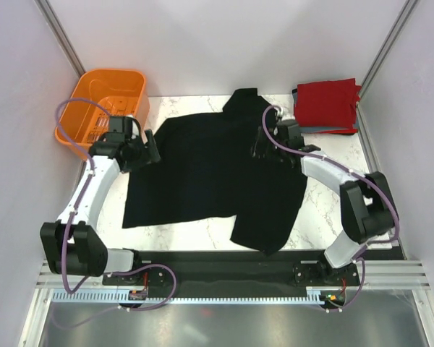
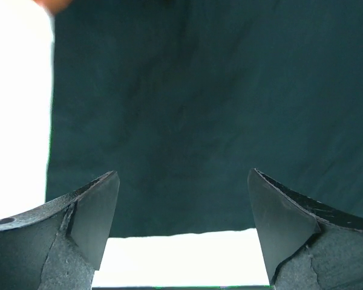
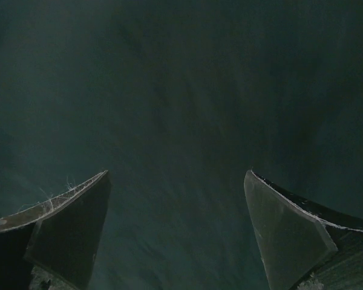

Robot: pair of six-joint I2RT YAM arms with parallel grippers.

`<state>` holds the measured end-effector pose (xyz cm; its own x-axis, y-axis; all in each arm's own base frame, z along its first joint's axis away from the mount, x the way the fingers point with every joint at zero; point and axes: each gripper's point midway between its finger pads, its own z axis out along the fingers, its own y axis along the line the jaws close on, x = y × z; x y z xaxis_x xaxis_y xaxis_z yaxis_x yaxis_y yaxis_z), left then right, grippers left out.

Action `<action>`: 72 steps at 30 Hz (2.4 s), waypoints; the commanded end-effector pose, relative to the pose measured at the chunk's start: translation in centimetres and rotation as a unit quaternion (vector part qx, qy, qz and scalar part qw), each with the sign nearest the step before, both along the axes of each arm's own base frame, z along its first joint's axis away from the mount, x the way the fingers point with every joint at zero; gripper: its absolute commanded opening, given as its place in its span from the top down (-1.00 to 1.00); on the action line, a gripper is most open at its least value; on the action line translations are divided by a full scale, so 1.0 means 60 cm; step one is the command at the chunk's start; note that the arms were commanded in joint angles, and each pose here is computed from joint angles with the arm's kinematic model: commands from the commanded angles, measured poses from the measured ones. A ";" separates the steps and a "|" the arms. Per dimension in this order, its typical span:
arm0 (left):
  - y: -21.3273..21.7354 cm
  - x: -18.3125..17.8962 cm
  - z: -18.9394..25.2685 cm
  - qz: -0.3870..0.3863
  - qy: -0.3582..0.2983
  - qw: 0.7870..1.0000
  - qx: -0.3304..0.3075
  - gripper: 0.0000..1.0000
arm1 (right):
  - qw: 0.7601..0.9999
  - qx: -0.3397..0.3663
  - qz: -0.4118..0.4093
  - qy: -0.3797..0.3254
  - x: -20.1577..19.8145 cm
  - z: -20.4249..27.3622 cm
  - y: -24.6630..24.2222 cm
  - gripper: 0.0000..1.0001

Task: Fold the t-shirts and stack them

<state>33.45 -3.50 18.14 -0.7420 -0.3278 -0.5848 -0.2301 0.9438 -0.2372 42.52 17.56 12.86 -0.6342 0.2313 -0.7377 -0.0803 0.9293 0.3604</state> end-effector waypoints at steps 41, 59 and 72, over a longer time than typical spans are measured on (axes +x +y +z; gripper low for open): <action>-0.040 0.218 -0.138 0.027 0.051 0.997 0.050 -0.33 | 0.977 0.025 -0.195 0.087 -0.317 -0.010 -0.209 -0.96; -0.042 0.275 -0.198 0.048 0.061 0.996 0.047 0.26 | 0.981 0.013 -0.166 0.096 -0.310 -0.018 -0.199 -0.96; 0.062 0.390 0.051 0.130 -0.097 0.972 0.169 -0.41 | 0.984 0.018 -0.147 0.097 -0.311 -0.017 -0.189 -0.96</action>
<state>56.12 -3.53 15.90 -0.6318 -0.2868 -0.7201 -0.3579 0.9320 -0.0572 23.02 5.63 10.03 -0.6819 0.4644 -0.5651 0.3124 0.8835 0.3490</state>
